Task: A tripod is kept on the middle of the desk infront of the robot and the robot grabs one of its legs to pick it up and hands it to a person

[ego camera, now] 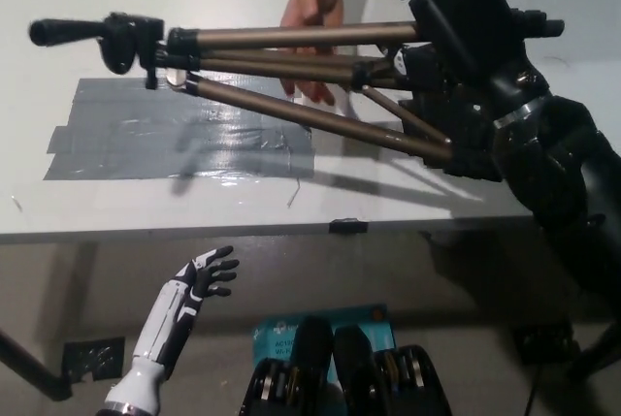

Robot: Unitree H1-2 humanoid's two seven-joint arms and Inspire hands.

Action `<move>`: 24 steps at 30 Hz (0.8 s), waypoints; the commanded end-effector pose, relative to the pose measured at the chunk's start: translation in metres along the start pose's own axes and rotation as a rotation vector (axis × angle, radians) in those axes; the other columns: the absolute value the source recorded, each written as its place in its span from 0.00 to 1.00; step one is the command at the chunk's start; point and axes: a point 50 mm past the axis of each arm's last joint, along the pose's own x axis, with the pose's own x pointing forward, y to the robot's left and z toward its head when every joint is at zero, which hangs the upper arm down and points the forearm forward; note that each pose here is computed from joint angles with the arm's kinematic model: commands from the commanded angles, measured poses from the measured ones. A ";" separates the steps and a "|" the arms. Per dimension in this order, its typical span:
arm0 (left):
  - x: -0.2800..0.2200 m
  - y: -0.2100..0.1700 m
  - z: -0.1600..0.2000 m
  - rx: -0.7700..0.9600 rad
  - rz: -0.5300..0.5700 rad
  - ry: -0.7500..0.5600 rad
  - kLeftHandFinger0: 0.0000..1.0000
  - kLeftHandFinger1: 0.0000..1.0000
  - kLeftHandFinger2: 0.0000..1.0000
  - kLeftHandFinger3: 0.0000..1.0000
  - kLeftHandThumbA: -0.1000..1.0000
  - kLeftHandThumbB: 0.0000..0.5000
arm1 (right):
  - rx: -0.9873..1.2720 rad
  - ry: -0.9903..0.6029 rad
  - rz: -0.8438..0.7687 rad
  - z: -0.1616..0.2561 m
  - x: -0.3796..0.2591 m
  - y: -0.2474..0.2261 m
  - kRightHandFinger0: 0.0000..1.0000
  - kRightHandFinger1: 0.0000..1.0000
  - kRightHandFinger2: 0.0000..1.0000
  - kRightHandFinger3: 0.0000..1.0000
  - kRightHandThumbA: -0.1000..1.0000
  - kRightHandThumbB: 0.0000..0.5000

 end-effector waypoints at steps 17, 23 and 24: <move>0.015 -0.001 0.017 0.007 -0.032 -0.055 0.60 0.66 0.67 0.74 1.00 0.11 | -0.072 0.097 0.134 -0.022 0.057 0.008 0.17 0.54 0.85 0.88 0.22 0.52; 0.020 0.003 0.021 0.022 -0.047 -0.076 0.61 0.65 0.67 0.75 1.00 0.09 | 0.217 0.133 0.487 -0.009 0.060 -0.023 1.00 1.00 1.00 1.00 0.78 1.00; 0.020 0.003 0.021 0.021 -0.050 -0.074 0.61 0.65 0.67 0.75 1.00 0.09 | 0.248 0.124 0.504 -0.007 0.060 -0.027 1.00 1.00 1.00 1.00 0.79 1.00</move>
